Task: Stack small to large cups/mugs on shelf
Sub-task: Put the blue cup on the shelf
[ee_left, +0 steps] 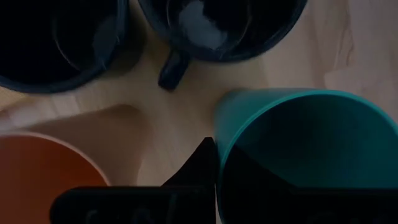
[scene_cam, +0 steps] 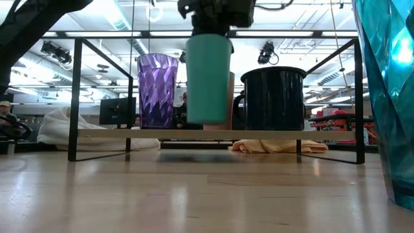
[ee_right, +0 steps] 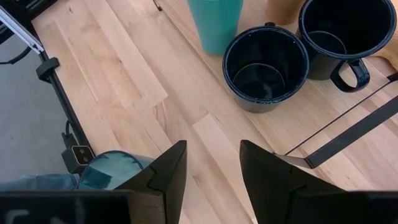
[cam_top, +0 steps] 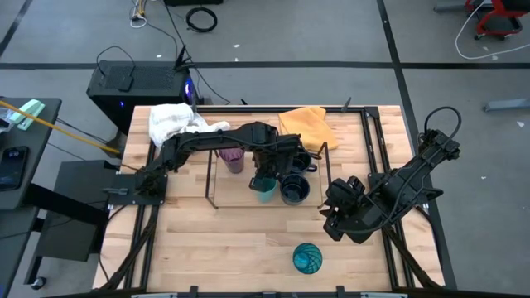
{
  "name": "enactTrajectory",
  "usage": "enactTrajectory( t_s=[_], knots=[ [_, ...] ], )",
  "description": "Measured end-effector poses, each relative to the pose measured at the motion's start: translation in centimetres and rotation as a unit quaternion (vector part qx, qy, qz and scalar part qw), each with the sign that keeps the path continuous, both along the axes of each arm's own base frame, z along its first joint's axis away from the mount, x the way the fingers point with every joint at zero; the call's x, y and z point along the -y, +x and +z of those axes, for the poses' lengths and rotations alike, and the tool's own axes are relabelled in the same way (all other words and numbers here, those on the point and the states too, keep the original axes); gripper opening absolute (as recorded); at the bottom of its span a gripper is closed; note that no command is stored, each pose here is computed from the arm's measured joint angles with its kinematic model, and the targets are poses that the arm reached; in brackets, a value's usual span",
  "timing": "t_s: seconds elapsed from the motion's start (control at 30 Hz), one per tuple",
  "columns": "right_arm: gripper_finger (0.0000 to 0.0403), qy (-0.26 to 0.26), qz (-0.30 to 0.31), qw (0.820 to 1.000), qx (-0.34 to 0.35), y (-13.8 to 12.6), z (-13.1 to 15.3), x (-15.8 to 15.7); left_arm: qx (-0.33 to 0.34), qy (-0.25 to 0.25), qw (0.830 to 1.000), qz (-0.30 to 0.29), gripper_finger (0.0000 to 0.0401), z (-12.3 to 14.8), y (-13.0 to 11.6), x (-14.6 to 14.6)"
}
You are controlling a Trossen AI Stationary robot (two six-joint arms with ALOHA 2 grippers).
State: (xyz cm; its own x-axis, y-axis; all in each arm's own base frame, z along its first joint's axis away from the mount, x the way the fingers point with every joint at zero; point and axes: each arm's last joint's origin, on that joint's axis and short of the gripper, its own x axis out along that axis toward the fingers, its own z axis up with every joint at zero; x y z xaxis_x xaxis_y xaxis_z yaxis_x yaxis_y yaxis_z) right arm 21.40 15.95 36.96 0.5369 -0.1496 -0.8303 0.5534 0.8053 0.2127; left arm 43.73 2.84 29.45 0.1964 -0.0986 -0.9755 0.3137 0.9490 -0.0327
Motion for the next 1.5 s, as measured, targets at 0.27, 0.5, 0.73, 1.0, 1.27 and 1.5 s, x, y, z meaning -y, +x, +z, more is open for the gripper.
enactTrajectory(
  t_s=[0.27,0.5,0.73,1.0,1.27,1.5],
  knots=[
    [0.0155,0.0,0.0,1.0,0.0,0.0,0.0,0.0,-0.014,-0.004,1.0,-0.001,0.0009,-1.6,0.0,0.0],
    [0.0155,0.0,0.001,1.0,0.0,0.0,0.0,0.0,0.004,-0.01,1.0,-0.004,0.0011,-1.6,0.4,0.2],
    [0.0155,-0.001,0.001,1.0,0.0,0.0,0.0,0.0,0.003,-0.001,1.0,-0.008,0.0009,-1.3,0.4,-0.2],
    [0.0155,0.0,0.001,1.0,0.0,0.0,0.0,0.0,-0.002,0.009,1.0,-0.001,0.0019,-1.1,0.3,-0.4],
    [0.0155,-0.001,0.001,1.0,0.0,0.0,0.0,0.0,-0.008,0.006,1.0,-0.001,0.0026,-1.1,0.1,-0.4],
    [0.0155,-0.001,0.001,1.0,0.0,0.0,0.0,0.0,-0.007,0.007,1.0,-0.005,0.0055,-1.1,0.1,-0.4]
  ],
)
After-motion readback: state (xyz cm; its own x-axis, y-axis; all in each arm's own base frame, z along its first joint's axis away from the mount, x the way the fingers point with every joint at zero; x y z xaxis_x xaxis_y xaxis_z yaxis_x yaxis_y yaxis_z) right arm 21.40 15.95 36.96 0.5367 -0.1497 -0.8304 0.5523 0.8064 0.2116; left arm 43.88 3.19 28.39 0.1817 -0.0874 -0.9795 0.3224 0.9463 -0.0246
